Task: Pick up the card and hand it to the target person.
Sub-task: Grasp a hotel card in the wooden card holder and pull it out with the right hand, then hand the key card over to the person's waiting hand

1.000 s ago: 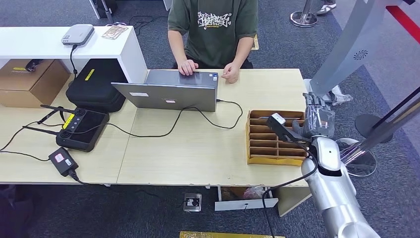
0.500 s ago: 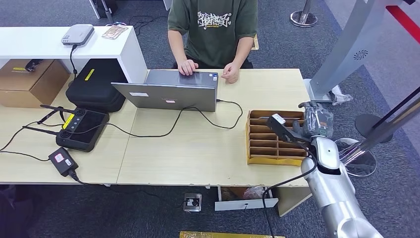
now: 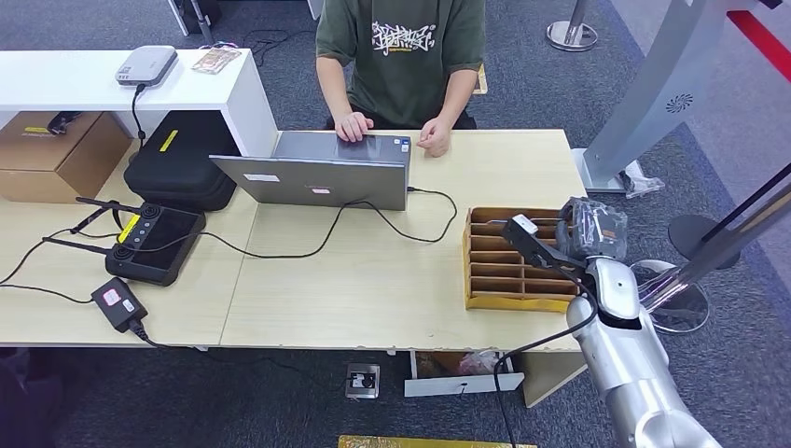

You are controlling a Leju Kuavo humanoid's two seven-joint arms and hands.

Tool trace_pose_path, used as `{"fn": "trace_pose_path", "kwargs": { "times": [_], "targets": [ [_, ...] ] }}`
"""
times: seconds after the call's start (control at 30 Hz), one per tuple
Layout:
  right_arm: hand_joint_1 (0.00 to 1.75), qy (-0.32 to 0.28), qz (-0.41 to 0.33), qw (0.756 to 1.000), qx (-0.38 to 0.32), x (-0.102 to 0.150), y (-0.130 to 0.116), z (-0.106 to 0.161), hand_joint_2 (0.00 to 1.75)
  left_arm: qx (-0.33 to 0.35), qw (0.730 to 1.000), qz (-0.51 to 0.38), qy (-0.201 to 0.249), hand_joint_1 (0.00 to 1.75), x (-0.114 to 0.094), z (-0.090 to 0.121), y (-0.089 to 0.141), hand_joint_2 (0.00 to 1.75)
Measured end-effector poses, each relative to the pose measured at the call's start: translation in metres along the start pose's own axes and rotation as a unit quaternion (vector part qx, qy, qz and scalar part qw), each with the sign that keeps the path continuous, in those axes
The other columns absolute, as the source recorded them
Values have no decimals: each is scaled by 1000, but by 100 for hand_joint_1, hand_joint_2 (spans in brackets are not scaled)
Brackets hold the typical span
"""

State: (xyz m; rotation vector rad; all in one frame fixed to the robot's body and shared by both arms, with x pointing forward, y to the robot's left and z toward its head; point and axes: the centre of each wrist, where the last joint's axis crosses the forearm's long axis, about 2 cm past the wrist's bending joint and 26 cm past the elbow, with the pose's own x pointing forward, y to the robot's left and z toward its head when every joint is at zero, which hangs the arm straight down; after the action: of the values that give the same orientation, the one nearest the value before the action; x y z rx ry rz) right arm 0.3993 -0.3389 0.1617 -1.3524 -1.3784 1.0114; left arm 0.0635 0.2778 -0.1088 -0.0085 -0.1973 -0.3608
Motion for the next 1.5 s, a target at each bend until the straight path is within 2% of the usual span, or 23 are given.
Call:
{"fn": "trace_pose_path", "kwargs": {
  "times": [0.13,0.2,0.53,0.7,0.83,1.13,1.3,1.5],
  "targets": [
    [162,0,0,1000,3,0,0,0,175,0,1000,1,0,0,0,0,0,0],
    [164,0,0,1000,6,0,1,0,175,0,1000,3,0,0,0,0,0,0],
    [157,-17,-6,1000,4,4,3,1,175,-2,1000,7,-2,0,-5,0,-2,0],
    [156,-30,-30,999,-17,8,-13,-5,175,-2,1000,9,-1,0,-8,0,-3,0],
    [162,-43,-51,996,-51,12,-34,-7,175,-2,1000,11,-4,0,-8,0,-3,0],
    [158,-66,-62,988,-125,7,-71,6,175,-3,1000,11,-7,0,-10,1,-4,0],
    [160,-78,-63,984,-149,7,-80,14,175,-3,1000,12,-7,0,-10,1,-4,0],
    [166,-88,-67,981,-156,11,-79,14,175,-3,1000,12,-7,0,-10,1,-4,0]
  ]
}}
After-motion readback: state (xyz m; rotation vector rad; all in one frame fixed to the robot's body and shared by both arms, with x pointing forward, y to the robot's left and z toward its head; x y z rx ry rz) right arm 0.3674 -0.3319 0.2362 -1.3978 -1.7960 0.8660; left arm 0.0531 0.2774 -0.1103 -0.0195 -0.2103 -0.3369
